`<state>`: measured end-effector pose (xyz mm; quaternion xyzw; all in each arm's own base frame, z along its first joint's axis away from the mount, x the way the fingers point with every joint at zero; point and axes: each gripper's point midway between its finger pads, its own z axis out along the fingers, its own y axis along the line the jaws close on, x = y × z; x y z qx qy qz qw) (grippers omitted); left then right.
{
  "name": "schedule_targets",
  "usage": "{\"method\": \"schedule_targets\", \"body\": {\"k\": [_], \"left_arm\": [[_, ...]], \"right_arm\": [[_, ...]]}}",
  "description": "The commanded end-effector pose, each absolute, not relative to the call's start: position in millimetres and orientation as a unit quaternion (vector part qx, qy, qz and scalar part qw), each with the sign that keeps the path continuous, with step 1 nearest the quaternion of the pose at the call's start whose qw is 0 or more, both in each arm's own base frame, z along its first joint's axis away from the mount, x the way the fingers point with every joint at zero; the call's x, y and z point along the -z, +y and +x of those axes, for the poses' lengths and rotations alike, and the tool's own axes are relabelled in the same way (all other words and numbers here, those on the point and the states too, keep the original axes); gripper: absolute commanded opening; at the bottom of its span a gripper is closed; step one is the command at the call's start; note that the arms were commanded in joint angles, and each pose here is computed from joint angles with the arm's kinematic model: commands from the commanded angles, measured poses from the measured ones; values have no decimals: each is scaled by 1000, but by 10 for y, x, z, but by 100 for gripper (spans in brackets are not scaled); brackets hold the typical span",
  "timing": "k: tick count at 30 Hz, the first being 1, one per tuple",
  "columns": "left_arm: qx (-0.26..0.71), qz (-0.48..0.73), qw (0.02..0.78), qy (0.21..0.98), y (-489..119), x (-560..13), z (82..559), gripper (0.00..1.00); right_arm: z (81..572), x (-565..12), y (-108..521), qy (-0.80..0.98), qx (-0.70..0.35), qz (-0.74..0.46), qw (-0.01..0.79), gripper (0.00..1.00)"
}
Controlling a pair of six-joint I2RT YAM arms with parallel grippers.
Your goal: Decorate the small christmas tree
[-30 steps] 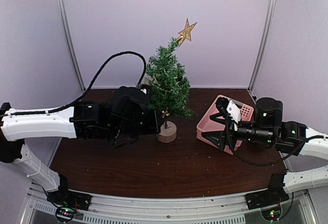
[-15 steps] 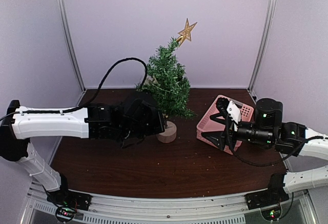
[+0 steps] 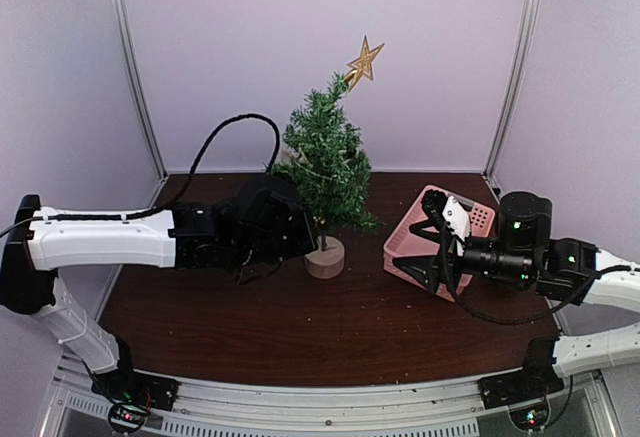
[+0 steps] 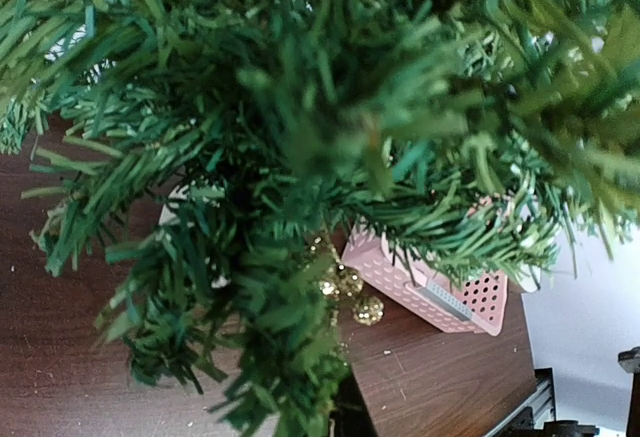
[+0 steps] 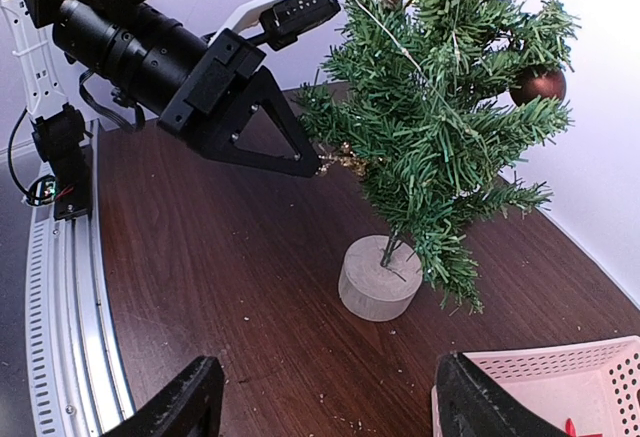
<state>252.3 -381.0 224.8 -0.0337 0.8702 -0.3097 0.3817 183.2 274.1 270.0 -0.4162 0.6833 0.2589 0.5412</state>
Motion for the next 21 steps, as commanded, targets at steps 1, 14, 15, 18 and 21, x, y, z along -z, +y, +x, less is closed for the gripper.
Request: {"method": "schedule_targets", "body": {"k": [1, 14, 15, 18, 21], "left_arm": [[336, -47, 393, 855, -3859, -2393, 2643, 0], [332, -62, 384, 859, -3878, -2334, 2743, 0], [332, -63, 383, 860, -3878, -2327, 2749, 0], [330, -68, 382, 861, -3864, -2302, 2776, 0], [327, -73, 383, 861, -3852, -2291, 2795, 0]], "right_arm": [[1853, -2737, 2715, 681, -258, -408, 551, 76], [1853, -2752, 2699, 681, -256, -406, 553, 77], [1851, -2751, 2695, 681, -256, -406, 553, 77], [1850, -2759, 2688, 681, -256, -405, 554, 77], [1852, -2753, 2686, 681, -255, -405, 554, 78]]}}
